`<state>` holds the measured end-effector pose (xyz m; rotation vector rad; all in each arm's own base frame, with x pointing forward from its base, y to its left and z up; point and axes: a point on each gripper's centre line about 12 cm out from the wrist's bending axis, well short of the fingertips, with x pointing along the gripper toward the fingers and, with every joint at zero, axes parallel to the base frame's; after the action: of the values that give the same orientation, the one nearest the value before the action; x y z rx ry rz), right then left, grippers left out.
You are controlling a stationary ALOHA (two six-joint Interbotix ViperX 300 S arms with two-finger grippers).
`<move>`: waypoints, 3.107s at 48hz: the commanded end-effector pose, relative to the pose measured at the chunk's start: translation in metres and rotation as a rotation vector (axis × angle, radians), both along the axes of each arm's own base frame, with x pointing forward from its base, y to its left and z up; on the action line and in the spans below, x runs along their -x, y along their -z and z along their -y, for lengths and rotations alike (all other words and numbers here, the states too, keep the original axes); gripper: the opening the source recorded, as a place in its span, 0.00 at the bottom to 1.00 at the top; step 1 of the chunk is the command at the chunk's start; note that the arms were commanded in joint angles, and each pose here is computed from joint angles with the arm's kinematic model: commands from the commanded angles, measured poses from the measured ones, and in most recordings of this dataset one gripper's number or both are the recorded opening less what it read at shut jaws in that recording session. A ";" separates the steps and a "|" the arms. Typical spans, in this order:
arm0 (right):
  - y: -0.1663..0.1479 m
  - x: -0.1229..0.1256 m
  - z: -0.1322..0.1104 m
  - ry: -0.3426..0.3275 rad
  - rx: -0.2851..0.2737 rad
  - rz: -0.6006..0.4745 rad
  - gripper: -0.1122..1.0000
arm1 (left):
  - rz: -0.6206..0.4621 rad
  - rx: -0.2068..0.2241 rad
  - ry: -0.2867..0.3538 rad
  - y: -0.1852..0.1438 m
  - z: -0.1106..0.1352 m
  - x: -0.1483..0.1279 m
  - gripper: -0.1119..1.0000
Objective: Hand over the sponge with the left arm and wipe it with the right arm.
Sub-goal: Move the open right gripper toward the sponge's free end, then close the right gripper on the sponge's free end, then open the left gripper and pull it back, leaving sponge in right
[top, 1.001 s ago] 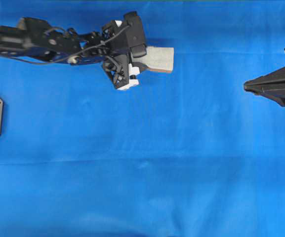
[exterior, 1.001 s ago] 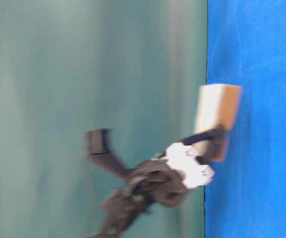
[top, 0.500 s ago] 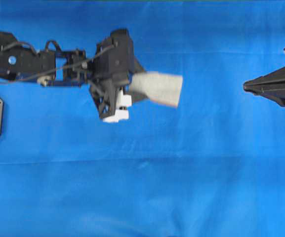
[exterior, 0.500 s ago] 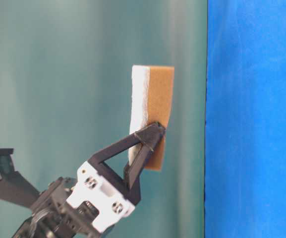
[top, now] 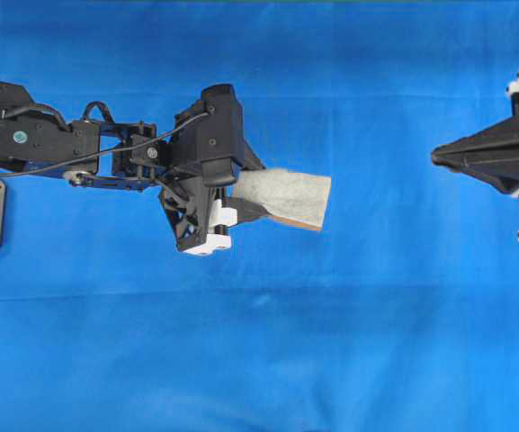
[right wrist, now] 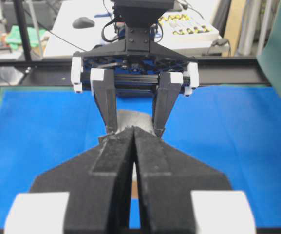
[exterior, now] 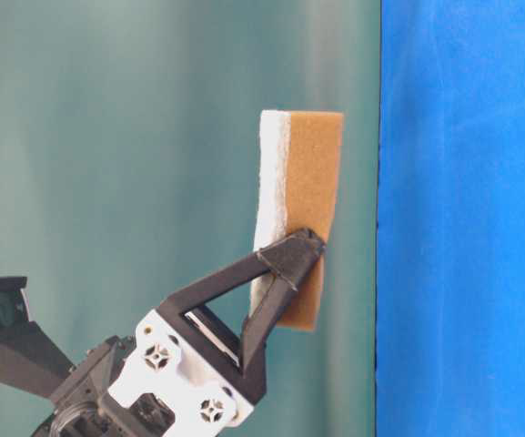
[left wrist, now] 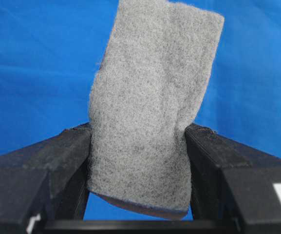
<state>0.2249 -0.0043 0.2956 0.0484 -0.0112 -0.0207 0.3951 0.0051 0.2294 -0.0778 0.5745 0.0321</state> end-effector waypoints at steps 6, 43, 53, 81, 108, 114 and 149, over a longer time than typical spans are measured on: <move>-0.012 -0.017 -0.001 -0.005 -0.043 -0.002 0.10 | 0.038 0.002 -0.001 -0.014 0.000 0.001 0.53; 0.007 -0.097 0.000 0.006 -0.120 -0.185 0.77 | 0.034 0.001 -0.001 -0.012 0.000 0.001 0.53; 0.019 -0.118 -0.002 0.010 -0.144 -0.269 0.77 | 0.035 0.002 -0.002 -0.012 0.000 0.001 0.53; 0.063 -0.154 -0.002 0.021 -0.153 -0.457 0.77 | 0.034 0.004 -0.002 -0.012 0.000 0.001 0.53; 0.073 -0.157 -0.001 0.025 -0.150 -0.488 0.75 | 0.034 0.001 -0.001 -0.012 0.000 0.001 0.53; 0.072 -0.158 -0.001 0.024 -0.148 -0.495 0.61 | 0.035 0.001 -0.001 -0.012 0.000 0.001 0.53; 0.062 -0.141 -0.006 0.009 -0.142 -0.513 0.43 | 0.075 -0.015 0.014 -0.016 0.003 0.030 0.85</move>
<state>0.3699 0.0000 0.2193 0.1842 0.5384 -0.0506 0.3732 0.0026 0.2305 -0.0609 0.5565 0.0220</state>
